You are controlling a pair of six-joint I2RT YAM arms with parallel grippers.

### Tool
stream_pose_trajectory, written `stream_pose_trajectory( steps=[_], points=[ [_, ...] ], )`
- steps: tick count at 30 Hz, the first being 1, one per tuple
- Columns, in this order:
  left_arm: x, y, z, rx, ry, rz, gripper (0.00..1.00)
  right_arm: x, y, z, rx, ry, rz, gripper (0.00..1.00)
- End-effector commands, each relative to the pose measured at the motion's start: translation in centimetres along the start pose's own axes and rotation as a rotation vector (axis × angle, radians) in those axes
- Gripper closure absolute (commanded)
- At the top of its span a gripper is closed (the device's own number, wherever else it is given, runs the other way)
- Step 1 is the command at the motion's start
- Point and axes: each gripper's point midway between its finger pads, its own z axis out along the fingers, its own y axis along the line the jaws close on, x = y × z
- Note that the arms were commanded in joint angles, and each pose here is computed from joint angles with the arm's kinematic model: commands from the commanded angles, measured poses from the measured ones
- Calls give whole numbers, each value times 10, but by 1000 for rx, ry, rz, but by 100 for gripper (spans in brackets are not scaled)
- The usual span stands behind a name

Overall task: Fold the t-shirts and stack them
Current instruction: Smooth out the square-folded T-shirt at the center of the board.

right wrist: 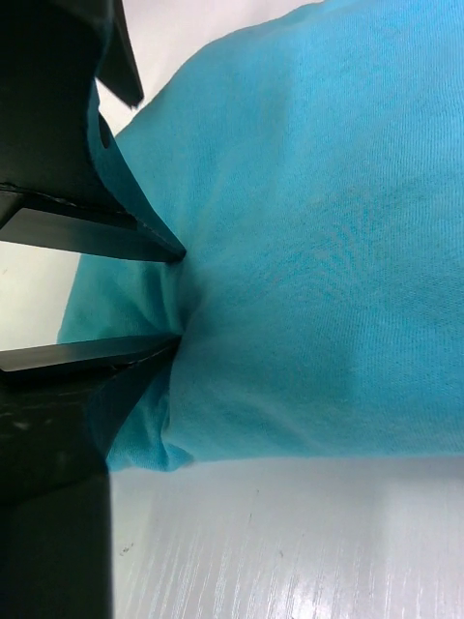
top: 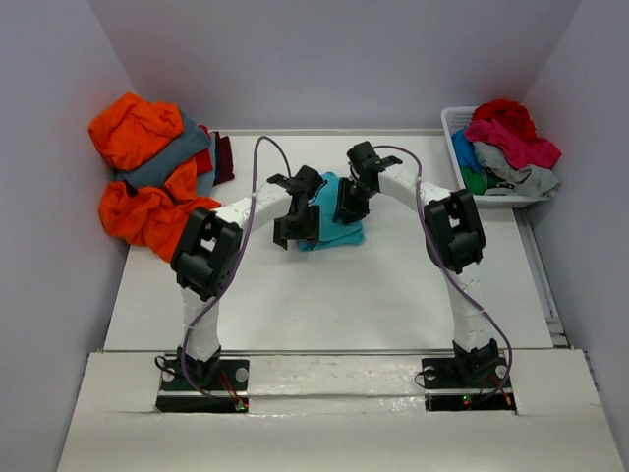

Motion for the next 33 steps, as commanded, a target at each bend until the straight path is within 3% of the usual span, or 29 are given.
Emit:
stream_pose_trajectory(
  steps=[1, 15, 21, 33],
  points=[
    [-46, -3, -55, -26, -190, -24, 24, 18, -13, 9, 52, 47, -6, 58],
    [-75, -8, -62, -49, -262, -63, 24, 38, -16, -4, 46, 95, 17, 58],
    [-70, 15, -15, -234, -164, -1, 24, 35, -13, -5, 40, 92, 10, 58],
    [-33, 42, 11, -323, -75, 21, 24, 34, -11, -7, 32, 88, 5, 58]
  ],
)
